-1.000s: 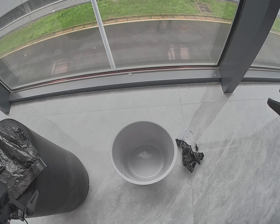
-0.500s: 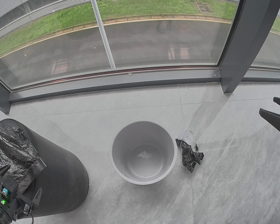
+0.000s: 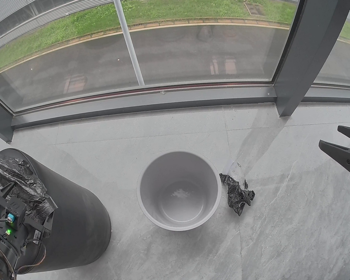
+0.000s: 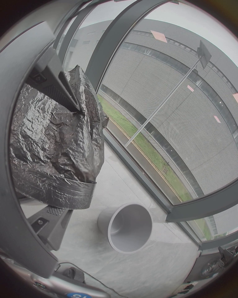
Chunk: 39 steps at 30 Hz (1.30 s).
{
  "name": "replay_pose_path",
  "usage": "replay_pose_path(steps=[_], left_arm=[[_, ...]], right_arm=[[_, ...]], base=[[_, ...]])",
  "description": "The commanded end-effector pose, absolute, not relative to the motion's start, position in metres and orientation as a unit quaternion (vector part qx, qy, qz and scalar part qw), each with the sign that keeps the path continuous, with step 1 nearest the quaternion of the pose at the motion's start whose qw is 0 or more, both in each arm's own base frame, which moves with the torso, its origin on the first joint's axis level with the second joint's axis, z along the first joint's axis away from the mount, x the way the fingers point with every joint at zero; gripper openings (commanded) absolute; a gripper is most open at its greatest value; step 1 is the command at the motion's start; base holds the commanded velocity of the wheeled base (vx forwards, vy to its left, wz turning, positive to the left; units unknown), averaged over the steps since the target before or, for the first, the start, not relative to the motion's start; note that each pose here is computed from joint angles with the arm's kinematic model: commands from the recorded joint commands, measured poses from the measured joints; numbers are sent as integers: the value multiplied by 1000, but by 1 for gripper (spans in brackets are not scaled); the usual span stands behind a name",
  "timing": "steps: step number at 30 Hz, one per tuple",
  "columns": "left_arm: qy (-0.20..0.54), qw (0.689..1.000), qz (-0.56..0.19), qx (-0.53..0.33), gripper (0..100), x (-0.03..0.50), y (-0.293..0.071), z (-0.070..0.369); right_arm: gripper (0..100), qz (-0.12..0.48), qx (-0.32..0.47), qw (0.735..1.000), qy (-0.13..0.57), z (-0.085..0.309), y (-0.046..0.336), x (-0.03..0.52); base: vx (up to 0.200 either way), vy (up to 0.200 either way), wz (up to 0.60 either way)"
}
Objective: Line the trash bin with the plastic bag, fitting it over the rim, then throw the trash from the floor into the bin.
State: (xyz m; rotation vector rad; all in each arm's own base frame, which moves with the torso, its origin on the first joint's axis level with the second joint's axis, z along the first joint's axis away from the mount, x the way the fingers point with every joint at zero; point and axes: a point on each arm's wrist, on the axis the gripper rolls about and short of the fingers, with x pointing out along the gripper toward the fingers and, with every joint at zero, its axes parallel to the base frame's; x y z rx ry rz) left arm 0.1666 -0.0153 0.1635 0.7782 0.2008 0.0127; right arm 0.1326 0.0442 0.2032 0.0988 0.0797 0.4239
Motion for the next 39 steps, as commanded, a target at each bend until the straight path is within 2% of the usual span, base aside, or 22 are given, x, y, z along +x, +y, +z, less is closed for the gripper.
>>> replay_pose_path(steps=[1,17,18,29,33,36,37,39], left_arm=[[125,915,13,383,100,182,-16,151],[85,923,36,373,100,185,-16,160],[81,924,38,372,0,185,-16,162],[83,924,34,371,0,181,-17,159],[65,935,30,347,0,177,-19,165],[20,965,6,262,0,173,-33,179],[-10,982,-7,188,0,174,-41,192],[-61,996,-20,64,0,176,-48,219]], right_arm=[[100,210,48,975,53,199,47,139],[100,211,47,974,63,193,48,142],[100,211,46,974,63,193,48,142],[100,211,47,975,59,195,47,141],[100,211,47,975,58,195,47,140],[100,211,46,975,57,195,47,140],[100,212,45,975,57,195,47,140],[100,213,45,975,55,196,48,139]], base=[[0,0,0],[0,0,0],[0,0,0],[0,0,0],[0,0,0],[0,0,0],[0,0,0],[0,0,0]])
